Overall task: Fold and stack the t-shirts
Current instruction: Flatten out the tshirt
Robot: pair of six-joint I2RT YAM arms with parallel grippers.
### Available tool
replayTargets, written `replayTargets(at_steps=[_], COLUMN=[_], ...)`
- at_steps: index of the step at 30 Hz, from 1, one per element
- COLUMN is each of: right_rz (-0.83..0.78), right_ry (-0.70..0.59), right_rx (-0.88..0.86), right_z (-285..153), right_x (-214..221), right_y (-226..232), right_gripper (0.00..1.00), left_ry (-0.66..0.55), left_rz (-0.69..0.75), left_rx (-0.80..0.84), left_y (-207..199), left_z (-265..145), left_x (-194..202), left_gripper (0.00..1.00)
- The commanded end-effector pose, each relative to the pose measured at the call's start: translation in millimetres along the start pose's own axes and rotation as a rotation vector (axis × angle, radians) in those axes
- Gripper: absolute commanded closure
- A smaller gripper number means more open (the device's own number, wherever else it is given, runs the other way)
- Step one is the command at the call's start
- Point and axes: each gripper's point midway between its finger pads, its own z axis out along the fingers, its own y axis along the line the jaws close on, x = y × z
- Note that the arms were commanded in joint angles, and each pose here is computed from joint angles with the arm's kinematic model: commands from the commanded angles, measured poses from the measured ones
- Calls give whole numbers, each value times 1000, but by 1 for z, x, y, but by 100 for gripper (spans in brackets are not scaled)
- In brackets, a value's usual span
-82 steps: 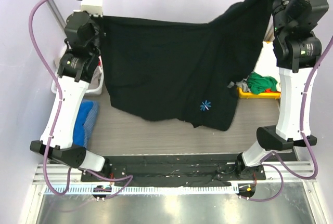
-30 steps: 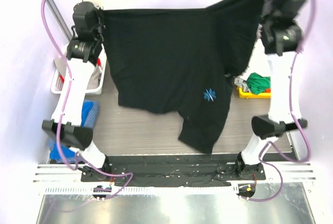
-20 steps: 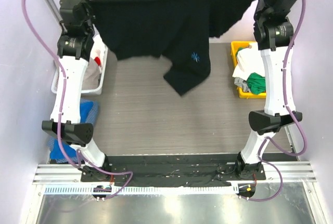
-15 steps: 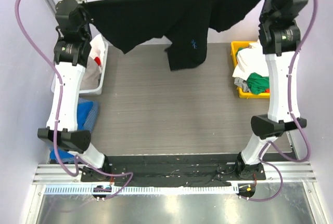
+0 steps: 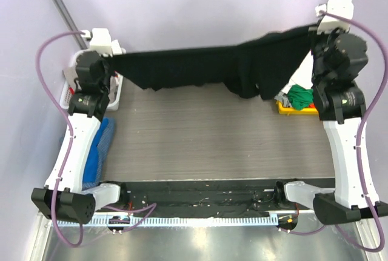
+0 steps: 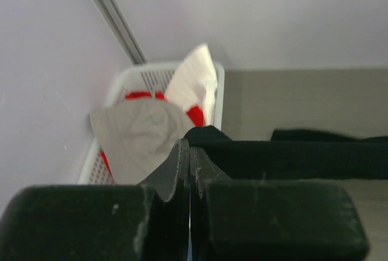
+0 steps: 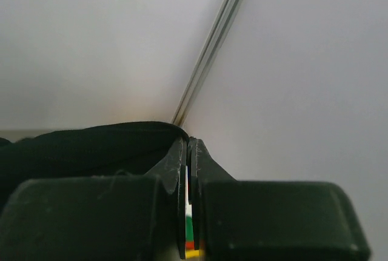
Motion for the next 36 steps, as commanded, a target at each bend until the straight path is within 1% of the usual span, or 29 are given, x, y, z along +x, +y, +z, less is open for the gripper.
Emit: replayTargets(at_steps=[1,2,3,4,6,9,11,13,14,15,16,17,18,19,20,21,22,23,24,25,27,28,29,30,31,32,33,36], right_rz=[17,13,0,-2,-19,-41,-79,-88,-114,-93,-95,-92,-89,-83,-73,-52,-39,-29,1,17,58,98,108,105,136,139,146,175], right_ry=[93,109,140,147,183,199,206,172,195,148,142,129,105,89,70,23,2,-17,-72,-97,-147,-200,-218,-208,-254,-258,-269,-330], right_rx=[-27,-45,-61,-62,-68,-68,-62,-26,-30,0,4,18,40,63,84,120,149,166,194,206,229,250,252,243,261,261,266,282], right_z=[-15,-18,-19,-21,-21,-13,4,18,38,46,57,66,86,94,101,116,120,124,125,124,117,105,101,102,89,85,80,61], right_x=[49,57,72,76,93,101,103,84,91,66,60,52,36,26,15,-7,-18,-27,-49,-58,-75,-91,-95,-88,-102,-103,-108,-129], right_y=[11,15,23,23,29,34,41,34,44,34,36,34,34,30,27,20,13,10,0,-5,-15,-27,-30,-26,-38,-39,-44,-61], right_gripper=[99,99,99,99,99,99,99,99,99,99,99,99,99,99,99,99,99,99,99,99,99,99,99,99,99,99,99,99], left_ry=[36,63,59,71,76,87,97,111,114,107,62,109,105,50,87,82,10,17,-49,-75,-184,-192,-219,-307,-296,-309,-332,-349], left_rz=[74,95,111,122,124,113,97,74,67,57,37,47,46,26,46,44,16,19,-12,-27,-83,-94,-109,-142,-137,-141,-152,-156], left_rx=[-37,-35,-51,-50,-33,-22,-22,-29,-29,-27,-35,-30,-39,-64,-86,-97,-114,-122,-138,-145,-156,-153,-156,-156,-149,-149,-149,-152], left_y=[14,13,18,17,15,11,6,-1,-4,-7,-4,-14,-14,-7,-10,-11,-2,-5,2,5,14,14,17,28,25,27,32,38], left_z=[-9,-10,-15,-16,-18,-12,4,30,41,51,58,84,94,100,123,132,128,141,134,133,116,112,105,80,80,74,59,45], left_x=[35,50,50,58,60,61,56,47,44,37,6,18,9,-29,-19,-26,-67,-64,-93,-102,-137,-135,-142,-170,-162,-165,-174,-179], left_gripper=[100,100,100,100,100,100,100,100,100,100,100,100,100,100,100,100,100,100,100,100,100,100,100,100,100,100,100,100])
